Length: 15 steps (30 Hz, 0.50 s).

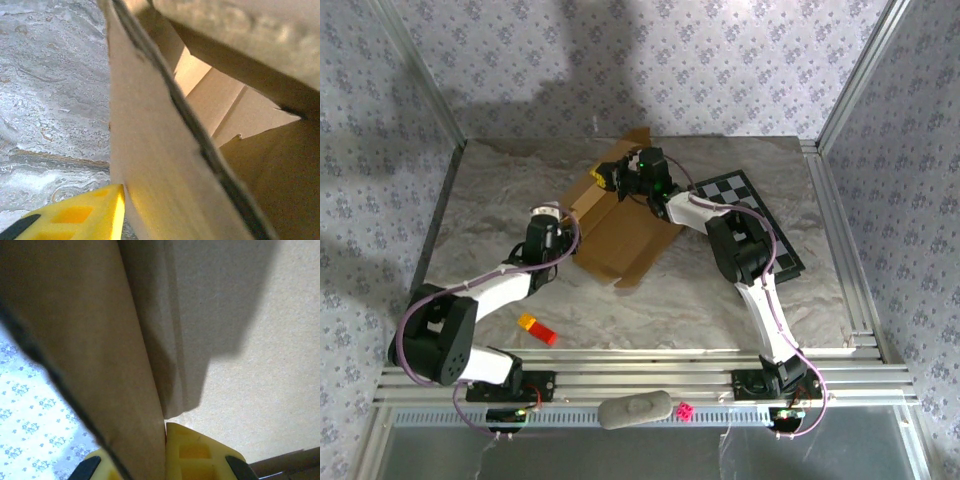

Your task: Fold the paper box

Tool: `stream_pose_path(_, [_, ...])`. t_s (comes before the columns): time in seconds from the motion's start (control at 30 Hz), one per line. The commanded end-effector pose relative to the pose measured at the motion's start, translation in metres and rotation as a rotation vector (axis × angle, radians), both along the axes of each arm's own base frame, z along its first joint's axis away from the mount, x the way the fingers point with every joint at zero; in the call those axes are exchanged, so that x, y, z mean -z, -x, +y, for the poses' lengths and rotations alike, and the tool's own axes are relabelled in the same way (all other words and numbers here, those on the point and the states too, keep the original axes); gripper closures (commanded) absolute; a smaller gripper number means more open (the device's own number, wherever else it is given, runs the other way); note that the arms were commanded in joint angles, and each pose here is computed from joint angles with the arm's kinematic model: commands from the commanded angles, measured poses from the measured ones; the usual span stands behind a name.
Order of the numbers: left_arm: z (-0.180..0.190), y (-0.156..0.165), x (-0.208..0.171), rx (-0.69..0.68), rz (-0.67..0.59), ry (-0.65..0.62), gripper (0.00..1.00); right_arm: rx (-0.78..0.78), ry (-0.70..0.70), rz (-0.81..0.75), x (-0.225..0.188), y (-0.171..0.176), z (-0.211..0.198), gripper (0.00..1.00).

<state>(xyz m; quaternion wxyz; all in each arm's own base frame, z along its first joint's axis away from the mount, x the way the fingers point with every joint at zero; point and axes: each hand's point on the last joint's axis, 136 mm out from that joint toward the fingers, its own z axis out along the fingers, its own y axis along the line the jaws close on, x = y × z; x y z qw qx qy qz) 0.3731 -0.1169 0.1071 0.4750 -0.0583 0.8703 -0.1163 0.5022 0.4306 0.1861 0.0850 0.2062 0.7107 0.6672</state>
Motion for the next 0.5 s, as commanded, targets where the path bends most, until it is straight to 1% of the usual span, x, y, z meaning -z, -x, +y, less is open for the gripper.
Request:
stream_pose_path(0.0, [0.001,-0.011,-0.025,-0.074,-0.097,0.071,0.48,0.014,-0.027,0.041,-0.001,-0.001,0.000,1.00])
stream_pose_path(0.07, [0.004,-0.010,-0.030,-0.096,-0.115,0.100,0.45,0.026,-0.029,0.045,-0.004,-0.003,0.000,1.00])
stream_pose_path(0.13, [0.003,-0.010,-0.031,-0.099,-0.120,0.118,0.45,0.030,-0.021,0.054,-0.003,-0.003,0.001,1.00])
stream_pose_path(0.4, [-0.007,-0.014,-0.029,-0.073,-0.115,0.179,0.45,0.049,-0.001,0.090,0.005,0.000,0.007,1.00])
stream_pose_path(0.47, [-0.011,-0.012,-0.029,-0.054,-0.120,0.203,0.43,0.055,-0.005,0.093,0.004,0.000,0.009,1.00])
